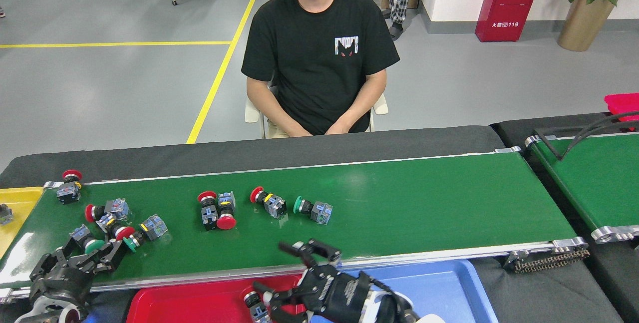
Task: Pick switch part from conveyor to tray
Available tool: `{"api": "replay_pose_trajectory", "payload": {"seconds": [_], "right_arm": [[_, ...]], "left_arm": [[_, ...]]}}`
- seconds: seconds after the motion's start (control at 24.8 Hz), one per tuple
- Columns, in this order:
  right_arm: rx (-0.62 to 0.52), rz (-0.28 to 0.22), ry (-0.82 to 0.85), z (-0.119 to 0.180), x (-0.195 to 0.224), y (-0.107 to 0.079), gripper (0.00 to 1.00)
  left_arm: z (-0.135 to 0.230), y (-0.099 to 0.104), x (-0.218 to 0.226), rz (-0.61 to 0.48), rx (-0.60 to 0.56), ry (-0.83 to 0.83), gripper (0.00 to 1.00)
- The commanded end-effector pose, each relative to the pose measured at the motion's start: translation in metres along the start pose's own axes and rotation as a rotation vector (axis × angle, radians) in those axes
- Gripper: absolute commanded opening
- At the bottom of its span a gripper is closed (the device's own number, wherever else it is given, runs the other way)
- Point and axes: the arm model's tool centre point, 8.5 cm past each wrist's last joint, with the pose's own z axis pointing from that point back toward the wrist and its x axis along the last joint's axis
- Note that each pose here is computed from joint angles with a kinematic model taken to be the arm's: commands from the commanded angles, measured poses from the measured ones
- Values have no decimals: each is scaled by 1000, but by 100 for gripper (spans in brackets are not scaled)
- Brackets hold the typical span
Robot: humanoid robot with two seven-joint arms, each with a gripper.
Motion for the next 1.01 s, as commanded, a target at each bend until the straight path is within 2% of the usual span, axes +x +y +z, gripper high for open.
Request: {"api": "replay_pose_trajectory", "payload": {"seconds": [0.0,0.08,0.12,0.2,0.28,0.4,0.44,0.53,0.57,0.61,0.73,0.85,0.89,0.97], "right_arm": [[-43,28,205,35,-46,-11,99],[-68,57,371,81,-74,-12,98],[-66,60,457,101,-81,-6,98],[-58,91,547,121,-92,-1,98],[-44,126,583,131,-103,-4,98],[-42,135,589,133,-106,-5,98],[-41,139,589,134,-107,-6,99],[-41,140,590,135,-107,-6,99],[-42,140,591,135,-108,-6,99],[-41,141,591,135,-108,-6,99],[-41,148,581,136,-107,-8,99],[-21,144,574,141,-102,-1,99],[-10,144,568,143,-101,1,99],[15,142,537,140,-93,9,99]], "left_arm": [[13,-6,19,-13,-3,-125,8],[35,0,30,-32,40,-192,8],[53,1,38,-50,57,-248,8],[87,1,56,-72,78,-367,9],[120,-3,77,-77,86,-483,11],[151,-14,101,-65,78,-596,17],[160,-17,108,-60,72,-632,25],[171,-24,110,-54,53,-647,60],[175,-28,112,-44,45,-644,92],[176,-29,116,-24,51,-639,100],[178,-33,121,10,59,-627,100],[178,-30,110,19,76,-583,100],[179,-28,98,22,86,-529,100],[173,-25,62,10,82,-298,100]]}}
